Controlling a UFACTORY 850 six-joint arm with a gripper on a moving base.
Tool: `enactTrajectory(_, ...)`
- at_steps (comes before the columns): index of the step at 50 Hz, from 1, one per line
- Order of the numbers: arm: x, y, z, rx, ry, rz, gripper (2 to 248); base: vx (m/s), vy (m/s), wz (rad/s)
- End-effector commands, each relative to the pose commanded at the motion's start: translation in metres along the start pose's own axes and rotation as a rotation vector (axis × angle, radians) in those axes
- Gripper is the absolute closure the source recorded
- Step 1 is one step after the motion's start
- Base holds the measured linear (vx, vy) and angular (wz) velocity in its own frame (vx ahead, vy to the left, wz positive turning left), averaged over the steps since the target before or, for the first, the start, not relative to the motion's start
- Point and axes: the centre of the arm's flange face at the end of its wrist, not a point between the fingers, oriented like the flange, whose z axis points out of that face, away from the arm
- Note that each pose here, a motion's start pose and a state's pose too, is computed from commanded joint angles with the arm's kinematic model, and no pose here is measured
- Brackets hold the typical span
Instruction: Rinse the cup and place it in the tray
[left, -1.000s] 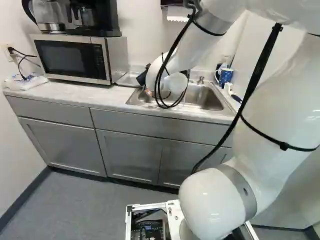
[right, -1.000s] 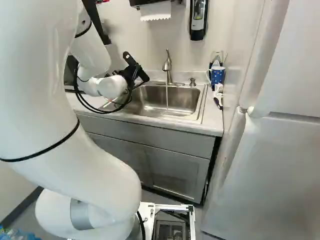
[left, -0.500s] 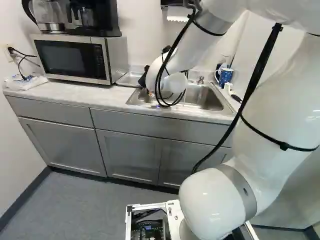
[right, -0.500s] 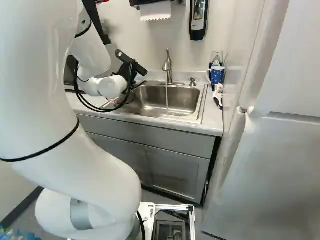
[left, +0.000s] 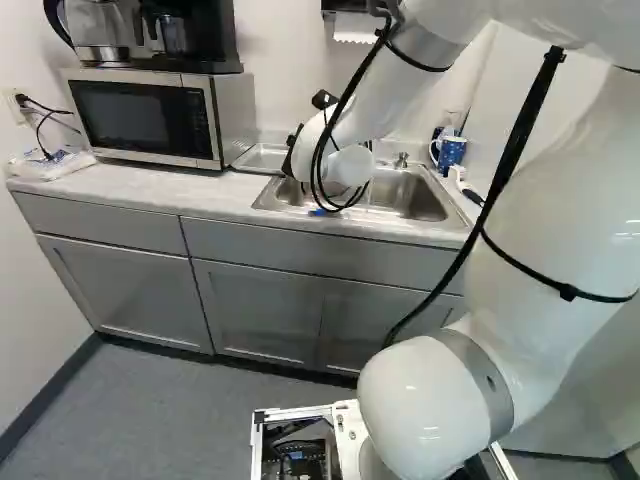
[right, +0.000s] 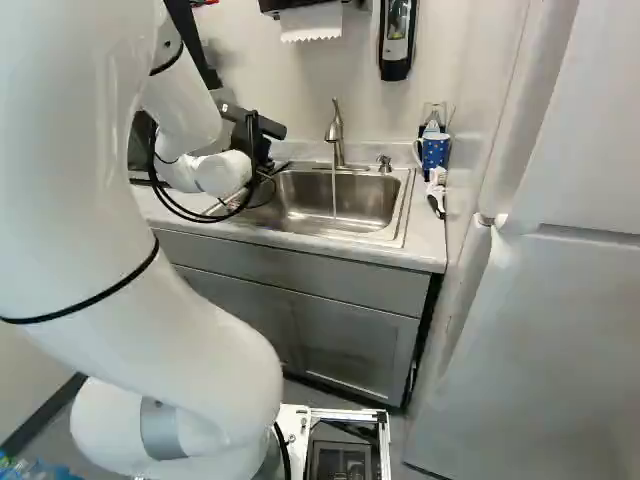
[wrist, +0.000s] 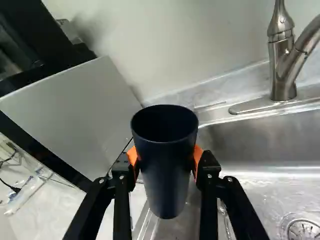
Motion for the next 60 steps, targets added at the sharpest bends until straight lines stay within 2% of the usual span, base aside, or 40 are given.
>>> enactTrajectory(35,0.0,0.0,0.0,0.0,0.0,-0.368,127,0.0,0.0,0.0)
enactTrajectory(60,0.0036,-0.0012,0.0013,0.001,0.007,-0.368,127,0.0,0.0,0.0)
